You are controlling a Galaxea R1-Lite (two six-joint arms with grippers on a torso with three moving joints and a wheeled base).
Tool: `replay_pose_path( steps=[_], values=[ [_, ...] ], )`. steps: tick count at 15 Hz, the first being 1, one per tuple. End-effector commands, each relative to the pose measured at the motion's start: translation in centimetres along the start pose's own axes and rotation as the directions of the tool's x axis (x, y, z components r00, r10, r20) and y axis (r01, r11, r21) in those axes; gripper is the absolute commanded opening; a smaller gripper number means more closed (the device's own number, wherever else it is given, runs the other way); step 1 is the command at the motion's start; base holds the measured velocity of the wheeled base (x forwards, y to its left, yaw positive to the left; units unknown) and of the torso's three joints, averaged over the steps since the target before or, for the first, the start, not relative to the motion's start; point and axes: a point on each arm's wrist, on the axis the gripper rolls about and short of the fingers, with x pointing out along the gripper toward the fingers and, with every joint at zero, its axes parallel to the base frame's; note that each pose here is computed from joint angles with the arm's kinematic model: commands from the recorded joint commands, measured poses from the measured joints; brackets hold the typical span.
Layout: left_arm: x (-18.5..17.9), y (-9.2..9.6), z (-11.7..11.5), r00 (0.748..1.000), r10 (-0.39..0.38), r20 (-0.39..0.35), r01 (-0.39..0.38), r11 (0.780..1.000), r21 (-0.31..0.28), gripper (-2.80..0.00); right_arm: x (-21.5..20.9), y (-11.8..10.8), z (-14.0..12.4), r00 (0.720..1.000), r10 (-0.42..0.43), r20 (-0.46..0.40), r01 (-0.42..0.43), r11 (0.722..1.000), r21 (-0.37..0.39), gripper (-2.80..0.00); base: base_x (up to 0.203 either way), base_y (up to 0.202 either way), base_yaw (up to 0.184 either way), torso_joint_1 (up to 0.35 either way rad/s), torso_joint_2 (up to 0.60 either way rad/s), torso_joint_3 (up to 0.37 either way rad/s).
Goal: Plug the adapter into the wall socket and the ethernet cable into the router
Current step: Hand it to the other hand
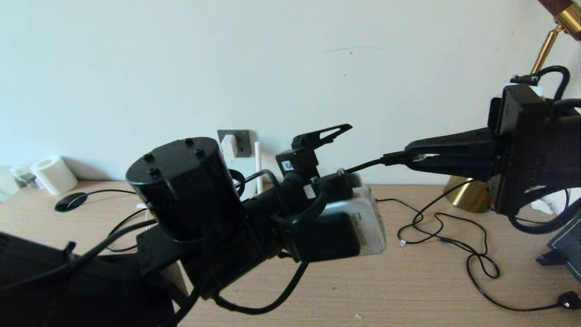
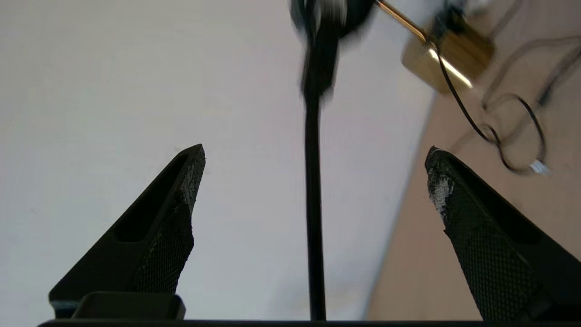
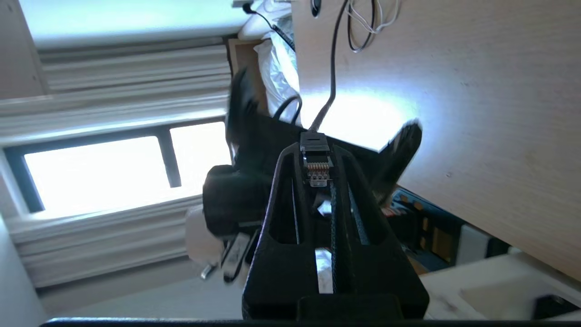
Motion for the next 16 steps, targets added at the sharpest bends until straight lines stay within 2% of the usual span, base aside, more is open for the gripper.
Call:
replay_pose_path(
  steps=[1, 3, 5, 9, 16],
  values=[
    [0.5, 0.5, -0.3, 1.000, 0.017, 0.022, -0.017, 1.000, 0.010, 0.00, 1.8, -0.2, 1.2, 1.000, -0.020, -0.011, 0.021, 0.999, 0.037, -2.80, 0.000, 0.000, 0.000, 0.000, 0.00, 0.000],
    [0.8, 1.4, -1.0, 0.997, 0.023, 0.079, -0.026, 0.999, 0.026, 0.00, 2.4, 0.3, 1.8, 1.000, -0.012, -0.008, 0.013, 0.999, 0.048, -2.80, 0.000, 0.000, 0.000, 0.000, 0.00, 0.000],
    [0.8, 1.2, -1.6, 0.993, 0.041, 0.113, -0.047, 0.998, 0.044, 0.00, 3.0, 0.7, 2.4, 1.000, -0.011, -0.007, 0.011, 0.999, 0.050, -2.80, 0.000, 0.000, 0.000, 0.000, 0.00, 0.000],
    [0.9, 1.6, -2.2, 0.991, 0.068, 0.114, -0.075, 0.995, 0.059, 0.00, 3.6, 1.4, 3.2, 1.000, 0.000, -0.009, 0.001, 0.994, 0.106, -2.80, 0.000, 0.000, 0.000, 0.000, 0.00, 0.000],
    [1.0, 1.8, -3.3, 0.986, 0.082, 0.144, -0.094, 0.992, 0.081, 0.00, 3.6, 1.8, 3.4, 0.997, -0.014, -0.071, 0.024, 0.991, 0.134, -2.80, 0.000, 0.000, 0.000, 0.000, 0.00, 0.000]
  ],
)
